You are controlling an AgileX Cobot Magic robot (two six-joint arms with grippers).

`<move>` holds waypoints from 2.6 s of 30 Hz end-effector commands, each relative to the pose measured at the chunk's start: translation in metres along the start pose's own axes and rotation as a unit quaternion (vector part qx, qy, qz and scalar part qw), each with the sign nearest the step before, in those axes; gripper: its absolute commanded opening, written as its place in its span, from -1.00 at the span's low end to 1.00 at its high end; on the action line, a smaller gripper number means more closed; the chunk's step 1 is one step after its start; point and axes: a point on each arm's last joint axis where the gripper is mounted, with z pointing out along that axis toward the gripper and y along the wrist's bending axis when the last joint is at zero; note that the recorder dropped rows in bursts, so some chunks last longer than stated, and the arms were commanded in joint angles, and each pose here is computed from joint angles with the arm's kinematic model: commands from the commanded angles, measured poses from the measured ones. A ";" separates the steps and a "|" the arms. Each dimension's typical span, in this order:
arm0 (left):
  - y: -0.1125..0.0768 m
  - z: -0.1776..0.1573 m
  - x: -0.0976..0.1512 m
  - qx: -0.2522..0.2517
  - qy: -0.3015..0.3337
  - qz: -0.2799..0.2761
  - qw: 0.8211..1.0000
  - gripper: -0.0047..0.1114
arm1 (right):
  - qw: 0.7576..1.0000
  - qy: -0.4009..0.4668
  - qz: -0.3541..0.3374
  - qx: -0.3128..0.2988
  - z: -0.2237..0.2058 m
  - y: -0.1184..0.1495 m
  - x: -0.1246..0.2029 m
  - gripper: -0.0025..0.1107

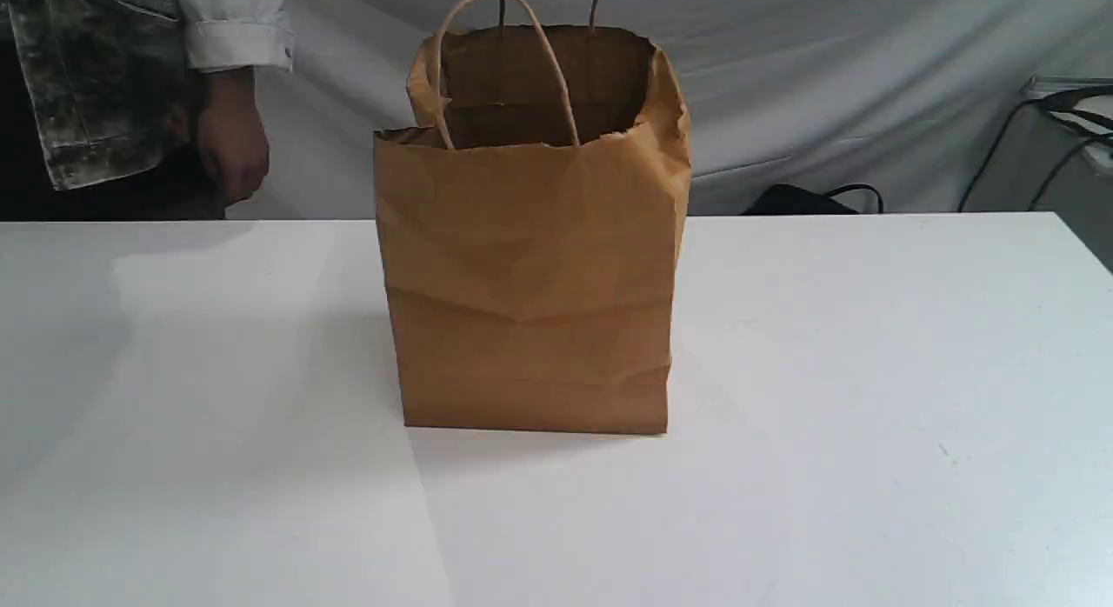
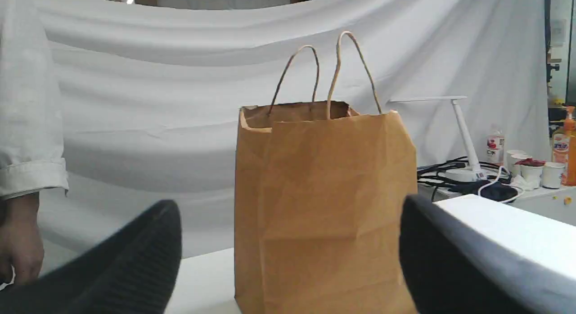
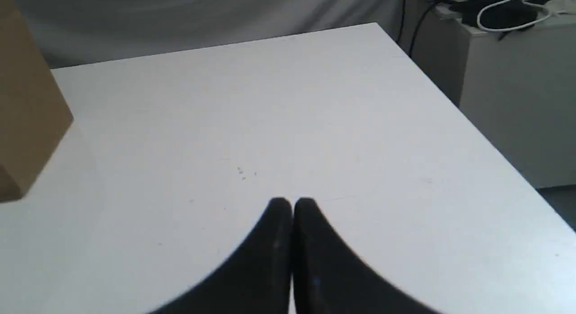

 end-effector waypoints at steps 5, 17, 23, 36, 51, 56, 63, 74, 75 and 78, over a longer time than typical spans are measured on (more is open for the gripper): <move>0.000 0.000 0.001 0.002 0.001 0.002 1.000 0.28 | 1.000 -0.006 0.010 0.000 0.000 0.000 0.000 -0.96; -0.001 0.000 0.002 0.005 0.002 0.029 1.000 0.28 | 1.000 -0.006 0.010 0.000 0.000 0.000 0.000 -0.96; 0.007 -0.001 0.009 -0.057 0.040 -0.052 0.996 0.28 | 1.000 -0.006 0.009 -0.001 0.000 0.000 0.000 -0.96; 0.029 -0.012 0.030 -0.235 0.149 -0.043 0.960 0.28 | 1.000 -0.006 0.012 -0.001 0.000 0.000 0.000 -0.96; 0.036 -0.017 0.030 -0.326 0.086 -0.229 0.913 0.28 | 1.000 -0.006 0.011 -0.001 0.000 0.000 0.000 -0.96; 0.036 -0.017 0.030 -0.325 0.095 -0.205 0.918 0.28 | 1.000 -0.006 0.011 -0.001 0.000 0.000 0.000 -0.96; 0.037 -0.018 0.030 -0.327 0.097 -0.194 0.920 0.28 | 1.000 -0.006 0.011 -0.001 0.000 0.000 0.000 -0.96; 0.041 -0.022 0.031 -0.345 0.135 -0.111 0.922 0.24 | 1.000 -0.006 0.014 -0.001 0.000 0.000 0.000 -0.96; 0.041 -0.021 0.031 -0.337 0.138 -0.092 0.927 0.15 | 1.000 -0.006 0.014 -0.001 0.000 0.000 0.000 -0.96; 0.037 -0.017 0.029 -0.298 0.142 -0.046 0.943 -0.44 | 1.000 -0.006 0.014 -0.001 0.000 0.000 0.000 -0.96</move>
